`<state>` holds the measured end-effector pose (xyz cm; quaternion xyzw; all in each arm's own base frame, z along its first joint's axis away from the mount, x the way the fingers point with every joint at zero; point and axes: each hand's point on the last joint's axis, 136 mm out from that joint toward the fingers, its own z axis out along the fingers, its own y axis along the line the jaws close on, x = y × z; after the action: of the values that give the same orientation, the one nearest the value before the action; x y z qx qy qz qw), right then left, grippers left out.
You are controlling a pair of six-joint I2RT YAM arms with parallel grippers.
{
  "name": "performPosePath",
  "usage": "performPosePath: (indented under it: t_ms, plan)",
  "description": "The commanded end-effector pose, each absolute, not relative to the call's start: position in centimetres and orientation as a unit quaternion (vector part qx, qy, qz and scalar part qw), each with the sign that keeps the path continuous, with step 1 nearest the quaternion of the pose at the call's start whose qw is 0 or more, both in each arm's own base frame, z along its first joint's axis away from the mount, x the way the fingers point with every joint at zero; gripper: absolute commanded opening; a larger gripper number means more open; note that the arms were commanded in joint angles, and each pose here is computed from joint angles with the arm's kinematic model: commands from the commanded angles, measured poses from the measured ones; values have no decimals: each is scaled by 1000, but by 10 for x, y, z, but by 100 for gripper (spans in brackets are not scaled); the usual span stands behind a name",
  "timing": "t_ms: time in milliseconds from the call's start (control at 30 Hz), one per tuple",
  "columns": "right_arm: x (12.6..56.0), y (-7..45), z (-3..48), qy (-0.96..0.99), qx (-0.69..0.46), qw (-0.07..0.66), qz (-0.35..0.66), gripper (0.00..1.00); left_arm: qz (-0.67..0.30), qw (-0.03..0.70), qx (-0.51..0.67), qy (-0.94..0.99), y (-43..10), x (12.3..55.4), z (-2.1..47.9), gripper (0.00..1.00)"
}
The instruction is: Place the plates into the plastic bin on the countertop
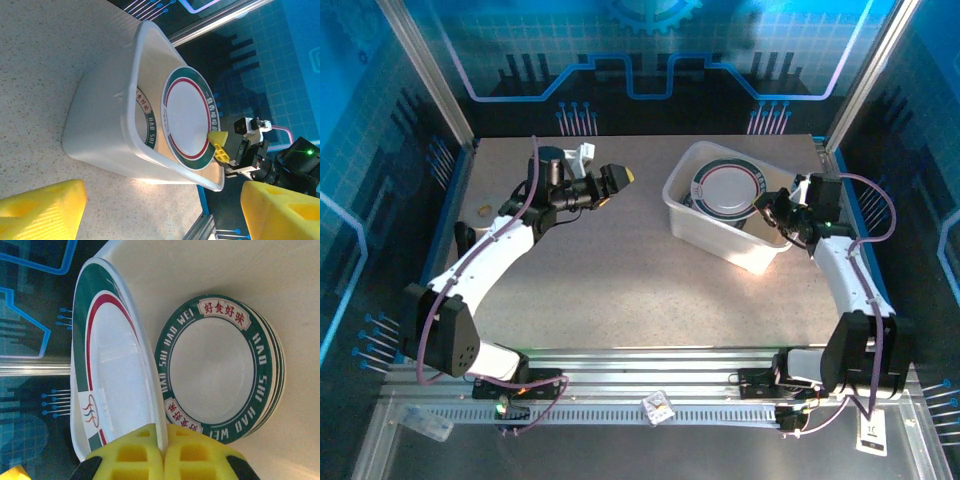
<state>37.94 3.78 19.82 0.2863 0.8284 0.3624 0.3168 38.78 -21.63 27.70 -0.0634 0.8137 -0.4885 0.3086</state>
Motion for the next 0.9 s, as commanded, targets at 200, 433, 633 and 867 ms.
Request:
performPosePath:
  t_ms: [200, 433, 633, 867]
  plan:
    - [396, 36, 170, 843, 284, 301, 344, 0, -476, 294, -69, 826, -213, 391, 252, 82]
    - [400, 43, 146, 854, 285, 273, 341, 0, -476, 283, -74, 830, -214, 390, 242, 82]
    - [403, 46, 132, 858, 284, 258, 342, 0, -475, 277, -77, 832, -214, 389, 237, 83]
    - [404, 52, 124, 864, 277, 245, 342, 15, -474, 275, -78, 833, -214, 388, 235, 83]
